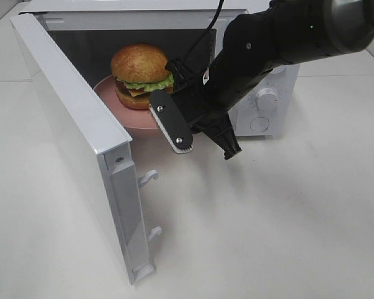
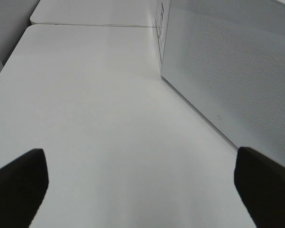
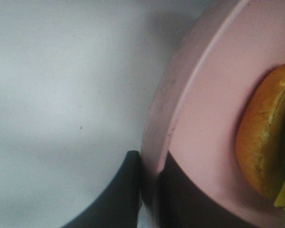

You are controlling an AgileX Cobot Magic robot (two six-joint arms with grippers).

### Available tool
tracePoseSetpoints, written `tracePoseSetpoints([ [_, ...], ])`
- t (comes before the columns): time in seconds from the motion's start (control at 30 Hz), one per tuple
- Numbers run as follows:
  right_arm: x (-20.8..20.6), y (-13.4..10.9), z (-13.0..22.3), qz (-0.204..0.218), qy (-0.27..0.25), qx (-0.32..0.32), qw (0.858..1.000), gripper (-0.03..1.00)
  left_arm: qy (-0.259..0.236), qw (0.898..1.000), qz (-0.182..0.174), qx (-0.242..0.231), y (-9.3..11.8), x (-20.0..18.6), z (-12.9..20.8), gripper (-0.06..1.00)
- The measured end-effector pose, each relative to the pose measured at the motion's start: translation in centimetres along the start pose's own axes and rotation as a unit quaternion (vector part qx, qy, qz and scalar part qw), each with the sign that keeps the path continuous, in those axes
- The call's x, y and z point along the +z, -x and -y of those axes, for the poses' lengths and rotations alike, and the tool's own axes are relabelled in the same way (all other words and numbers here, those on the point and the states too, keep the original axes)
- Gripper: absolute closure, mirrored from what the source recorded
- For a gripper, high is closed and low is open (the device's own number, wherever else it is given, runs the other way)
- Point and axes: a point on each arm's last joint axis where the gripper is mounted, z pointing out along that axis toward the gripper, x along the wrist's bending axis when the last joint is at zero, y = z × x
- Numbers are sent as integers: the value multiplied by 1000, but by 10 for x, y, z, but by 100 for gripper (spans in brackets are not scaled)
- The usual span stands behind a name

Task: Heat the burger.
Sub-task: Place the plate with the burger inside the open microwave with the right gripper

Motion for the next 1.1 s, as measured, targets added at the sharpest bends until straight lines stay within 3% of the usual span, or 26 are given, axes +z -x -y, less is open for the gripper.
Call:
tracePoseSetpoints([
  [0.4,24,21,6,15,-26,26,999,90,0,1000,0,0,0,0,0,-4],
  [0.67,36,40,14,21,-59,77,995,90,0,1000,0,0,0,0,0,-4],
  [1.1,58,48,17,19,-71,139,988,89,0,1000,0,0,0,0,0,-4],
])
